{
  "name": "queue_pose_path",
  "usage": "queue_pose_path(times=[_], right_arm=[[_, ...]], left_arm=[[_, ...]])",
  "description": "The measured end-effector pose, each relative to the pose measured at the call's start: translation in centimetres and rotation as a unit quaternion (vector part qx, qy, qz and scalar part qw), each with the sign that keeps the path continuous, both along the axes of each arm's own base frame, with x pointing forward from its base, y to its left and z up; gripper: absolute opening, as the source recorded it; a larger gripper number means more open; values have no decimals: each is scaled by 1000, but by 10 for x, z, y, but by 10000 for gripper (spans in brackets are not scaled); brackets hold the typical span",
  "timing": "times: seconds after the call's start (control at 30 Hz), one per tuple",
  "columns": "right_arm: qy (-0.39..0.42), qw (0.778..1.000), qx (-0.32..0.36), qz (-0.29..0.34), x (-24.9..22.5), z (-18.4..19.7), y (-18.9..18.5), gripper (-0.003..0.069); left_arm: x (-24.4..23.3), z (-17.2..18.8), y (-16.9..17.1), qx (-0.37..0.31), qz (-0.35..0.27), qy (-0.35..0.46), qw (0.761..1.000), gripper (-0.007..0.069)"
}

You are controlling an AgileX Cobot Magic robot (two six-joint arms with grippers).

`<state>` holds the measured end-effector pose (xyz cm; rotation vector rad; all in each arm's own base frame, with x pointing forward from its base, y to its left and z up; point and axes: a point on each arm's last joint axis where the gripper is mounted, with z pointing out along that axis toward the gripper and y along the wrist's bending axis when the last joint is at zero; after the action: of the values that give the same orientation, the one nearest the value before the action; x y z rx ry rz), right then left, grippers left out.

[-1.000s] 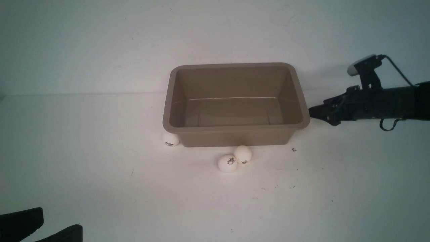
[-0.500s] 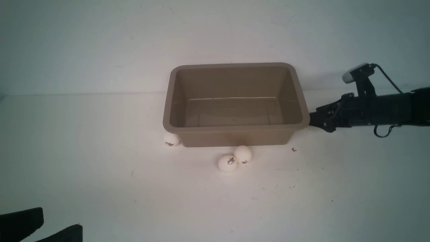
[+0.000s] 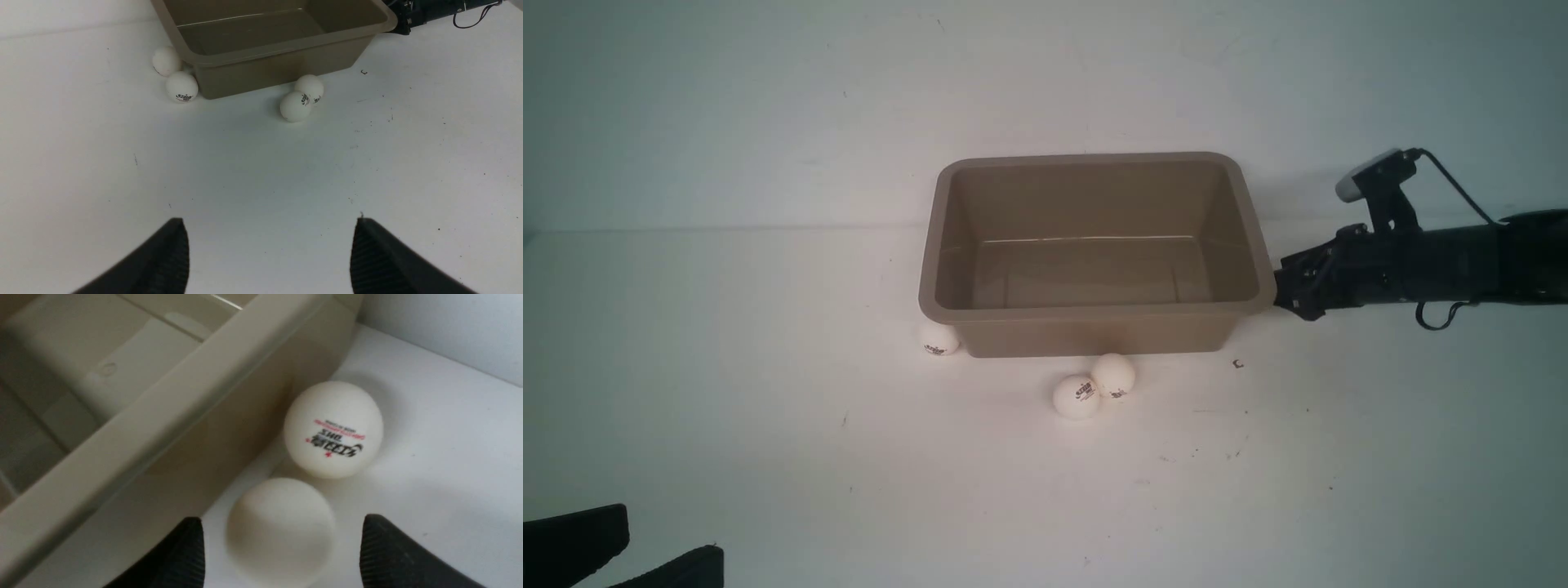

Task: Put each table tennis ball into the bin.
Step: Use the right arm to clamp the table tennis ball closest to it

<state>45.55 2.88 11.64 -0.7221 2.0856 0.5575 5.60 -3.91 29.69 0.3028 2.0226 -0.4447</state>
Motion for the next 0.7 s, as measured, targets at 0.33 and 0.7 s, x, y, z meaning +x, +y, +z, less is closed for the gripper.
queue_pose_path(times=[0.33, 0.7], right_arm=[[-8, 1000, -17, -6, 2, -1, -2, 462], [-10, 1000, -3, 13, 0, 0, 6, 462]], left_arm=[[0, 0, 0, 0, 0, 0, 1000, 478], [0, 0, 0, 0, 0, 0, 1000, 478]])
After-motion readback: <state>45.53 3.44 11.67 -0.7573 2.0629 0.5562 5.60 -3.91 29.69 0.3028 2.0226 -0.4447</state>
